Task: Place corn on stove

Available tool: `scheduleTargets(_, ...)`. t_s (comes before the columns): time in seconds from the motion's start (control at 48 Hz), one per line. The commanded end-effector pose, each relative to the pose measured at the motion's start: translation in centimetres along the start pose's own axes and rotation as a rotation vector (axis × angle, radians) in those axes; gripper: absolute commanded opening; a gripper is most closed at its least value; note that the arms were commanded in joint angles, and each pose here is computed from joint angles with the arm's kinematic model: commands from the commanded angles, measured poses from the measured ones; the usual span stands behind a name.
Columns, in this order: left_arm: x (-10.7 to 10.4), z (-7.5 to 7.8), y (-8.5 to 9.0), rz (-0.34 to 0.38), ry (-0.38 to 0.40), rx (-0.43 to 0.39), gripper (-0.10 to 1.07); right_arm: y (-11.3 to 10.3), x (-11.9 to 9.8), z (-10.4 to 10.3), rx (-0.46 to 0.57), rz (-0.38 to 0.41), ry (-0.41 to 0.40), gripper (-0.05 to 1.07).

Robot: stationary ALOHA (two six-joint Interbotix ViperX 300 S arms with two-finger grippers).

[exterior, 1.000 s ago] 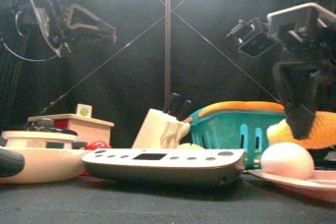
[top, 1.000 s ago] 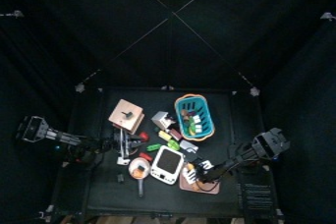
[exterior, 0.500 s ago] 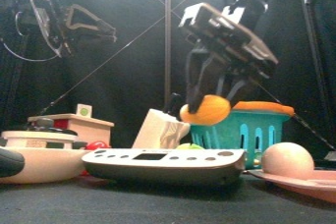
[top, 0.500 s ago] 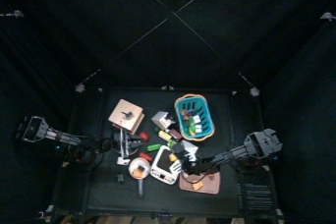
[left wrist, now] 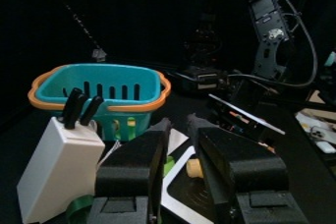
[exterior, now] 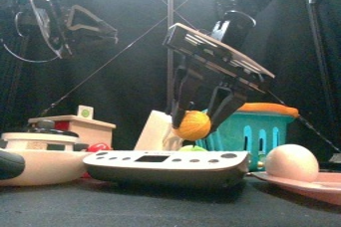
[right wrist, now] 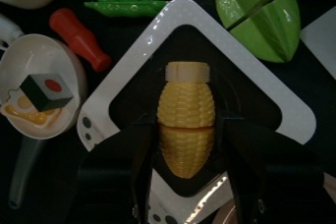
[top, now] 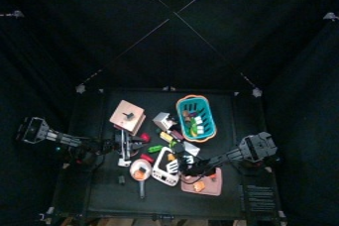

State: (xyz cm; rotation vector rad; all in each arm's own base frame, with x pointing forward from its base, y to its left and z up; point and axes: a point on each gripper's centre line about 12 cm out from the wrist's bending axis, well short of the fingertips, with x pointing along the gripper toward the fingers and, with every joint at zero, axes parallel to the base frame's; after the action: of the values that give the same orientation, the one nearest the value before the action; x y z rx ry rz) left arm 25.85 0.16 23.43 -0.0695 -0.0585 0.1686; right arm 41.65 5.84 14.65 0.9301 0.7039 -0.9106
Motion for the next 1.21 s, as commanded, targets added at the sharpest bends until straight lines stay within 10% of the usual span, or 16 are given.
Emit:
scheduleTargets(0.0, 0.2, 0.6, -0.1, -0.001, -0.019, -0.008, 0.67, 1.1, -1.0, 0.6, 0.049, 0.042, -0.011, 0.53)
scheduleTargets(0.75, 0.2, 0.6, -0.2, -0.002, -0.019, -0.006, 0.67, 1.5, 0.4, 0.0, 0.103, 0.038, -0.031, 0.92)
scheduleTargets(1.188, 0.2, 0.5, -0.2, -0.002, -0.019, -0.006, 0.67, 2.3, -0.4, -0.1, 0.097, 0.064, -0.035, 0.93)
